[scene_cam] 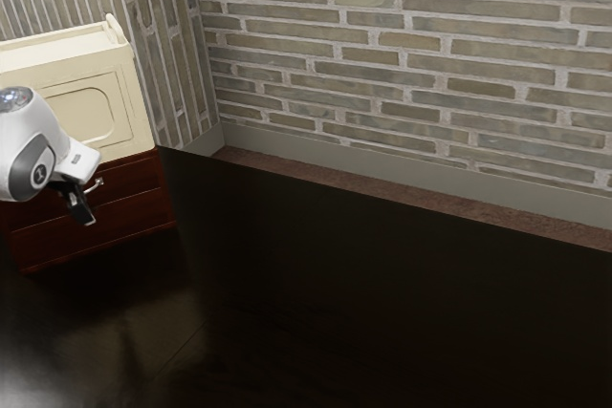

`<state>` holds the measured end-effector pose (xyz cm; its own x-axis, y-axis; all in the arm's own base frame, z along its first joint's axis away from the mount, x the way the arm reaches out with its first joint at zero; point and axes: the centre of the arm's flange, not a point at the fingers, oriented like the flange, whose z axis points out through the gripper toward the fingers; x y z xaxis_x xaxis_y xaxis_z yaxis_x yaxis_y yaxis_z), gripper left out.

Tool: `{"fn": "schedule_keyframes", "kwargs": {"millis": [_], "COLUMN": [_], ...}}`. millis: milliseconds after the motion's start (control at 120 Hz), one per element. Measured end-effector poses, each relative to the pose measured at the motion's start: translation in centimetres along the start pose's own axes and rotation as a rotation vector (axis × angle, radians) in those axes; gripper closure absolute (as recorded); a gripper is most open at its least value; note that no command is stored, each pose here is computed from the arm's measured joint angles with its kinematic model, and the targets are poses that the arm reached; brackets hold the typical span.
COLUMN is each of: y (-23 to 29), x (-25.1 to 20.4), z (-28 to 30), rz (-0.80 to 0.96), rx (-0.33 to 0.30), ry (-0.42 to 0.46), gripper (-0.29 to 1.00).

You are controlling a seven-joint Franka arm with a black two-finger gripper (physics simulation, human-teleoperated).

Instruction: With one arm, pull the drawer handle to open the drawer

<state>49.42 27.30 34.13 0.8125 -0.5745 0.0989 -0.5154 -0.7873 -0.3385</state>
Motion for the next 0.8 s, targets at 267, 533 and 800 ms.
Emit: {"fn": "schedule_keyframes", "kwargs": {"millis": [267,533,800], "y": [0.1,0.3,1.0], "x": [-0.4,-0.2,0.2], "z": [1.1,0.7,0.1], "rz": [-0.004,-0.008,-0.011], "rx": [-0.013,-0.011,-0.012], "ry": [-0.009,-0.006,-0.006], "gripper": [-0.02,0.03,0.01]}}
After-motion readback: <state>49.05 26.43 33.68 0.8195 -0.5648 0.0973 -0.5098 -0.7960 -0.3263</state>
